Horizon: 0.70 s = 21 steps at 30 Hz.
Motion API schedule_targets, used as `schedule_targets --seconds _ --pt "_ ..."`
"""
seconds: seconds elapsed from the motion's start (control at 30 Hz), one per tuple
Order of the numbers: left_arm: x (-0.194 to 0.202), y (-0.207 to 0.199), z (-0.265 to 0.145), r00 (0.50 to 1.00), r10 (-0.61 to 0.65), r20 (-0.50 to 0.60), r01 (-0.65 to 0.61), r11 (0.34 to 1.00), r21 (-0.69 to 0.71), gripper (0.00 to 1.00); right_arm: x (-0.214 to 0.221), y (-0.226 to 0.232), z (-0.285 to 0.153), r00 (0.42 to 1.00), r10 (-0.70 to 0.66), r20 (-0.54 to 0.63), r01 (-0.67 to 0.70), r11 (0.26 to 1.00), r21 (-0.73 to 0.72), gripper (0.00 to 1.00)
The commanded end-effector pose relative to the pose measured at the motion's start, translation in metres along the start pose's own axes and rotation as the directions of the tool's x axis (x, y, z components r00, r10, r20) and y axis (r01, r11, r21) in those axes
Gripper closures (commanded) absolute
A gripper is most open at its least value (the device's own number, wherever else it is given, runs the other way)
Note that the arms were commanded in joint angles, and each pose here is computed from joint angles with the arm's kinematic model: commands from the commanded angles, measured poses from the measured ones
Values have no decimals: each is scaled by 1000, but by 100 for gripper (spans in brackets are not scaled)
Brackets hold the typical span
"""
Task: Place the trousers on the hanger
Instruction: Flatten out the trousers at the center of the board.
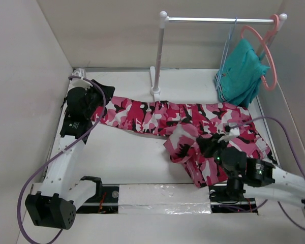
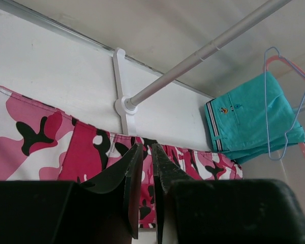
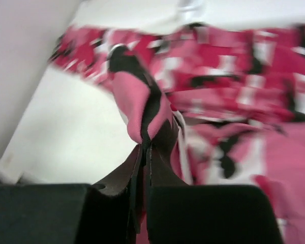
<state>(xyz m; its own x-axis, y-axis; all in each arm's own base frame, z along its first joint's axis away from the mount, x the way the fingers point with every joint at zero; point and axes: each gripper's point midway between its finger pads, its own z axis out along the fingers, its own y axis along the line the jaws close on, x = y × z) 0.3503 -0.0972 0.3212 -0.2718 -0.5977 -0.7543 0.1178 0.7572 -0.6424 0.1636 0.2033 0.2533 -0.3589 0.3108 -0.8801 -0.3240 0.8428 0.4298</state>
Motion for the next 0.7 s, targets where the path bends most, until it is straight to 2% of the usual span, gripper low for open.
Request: schedule_targets --seconds 0.0,0.03,0.07,0.17,0.23,0.27,0.37,0.43,0.47,0.57,0.63,0.67 --pt "-7 -5 2 999 18 30 -19 999 34 89 53 -81 2 997 61 -56 -51 986 160 92" --pt "-4 -3 4 1000 17 22 -18 999 28 89 48 -93 -5 994 109 -27 -103 981 166 89" --pt "-3 -4 5 1000 19 13 -19 999 36 89 54 -120 -10 994 102 -39 -89 964 252 83" --pt "8 -8 11 999 18 -31 -16 997 79 88 52 -126 -11 993 111 -43 -97 965 243 81" --pt "20 -13 15 997 22 -75 -14 994 110 88 45 -138 -9 994 101 -41 -83 947 310 77" --pt "24 -17 17 995 29 -93 -19 994 109 88 45 -139 -3 995 74 -67 -48 943 330 62" --pt "36 -17 21 989 48 -140 -30 991 127 88 21 -119 6 992 -61 -109 87 963 255 39" --pt "38 -17 23 988 50 -148 -30 991 131 88 12 -108 11 976 -149 -162 184 955 232 33" --pt "35 -20 25 986 66 -155 -45 989 138 88 -23 -81 5 956 -247 -155 274 944 184 31" --pt "39 -21 27 982 64 -179 -39 989 142 87 -29 -63 8 930 -324 -174 347 930 123 34" --pt "41 -26 28 979 61 -194 -28 985 170 87 -22 -25 13 911 -369 -185 367 929 -46 55" --pt "41 -26 28 979 61 -194 -27 985 171 87 -2 -15 25 876 -417 -243 404 909 -103 69"
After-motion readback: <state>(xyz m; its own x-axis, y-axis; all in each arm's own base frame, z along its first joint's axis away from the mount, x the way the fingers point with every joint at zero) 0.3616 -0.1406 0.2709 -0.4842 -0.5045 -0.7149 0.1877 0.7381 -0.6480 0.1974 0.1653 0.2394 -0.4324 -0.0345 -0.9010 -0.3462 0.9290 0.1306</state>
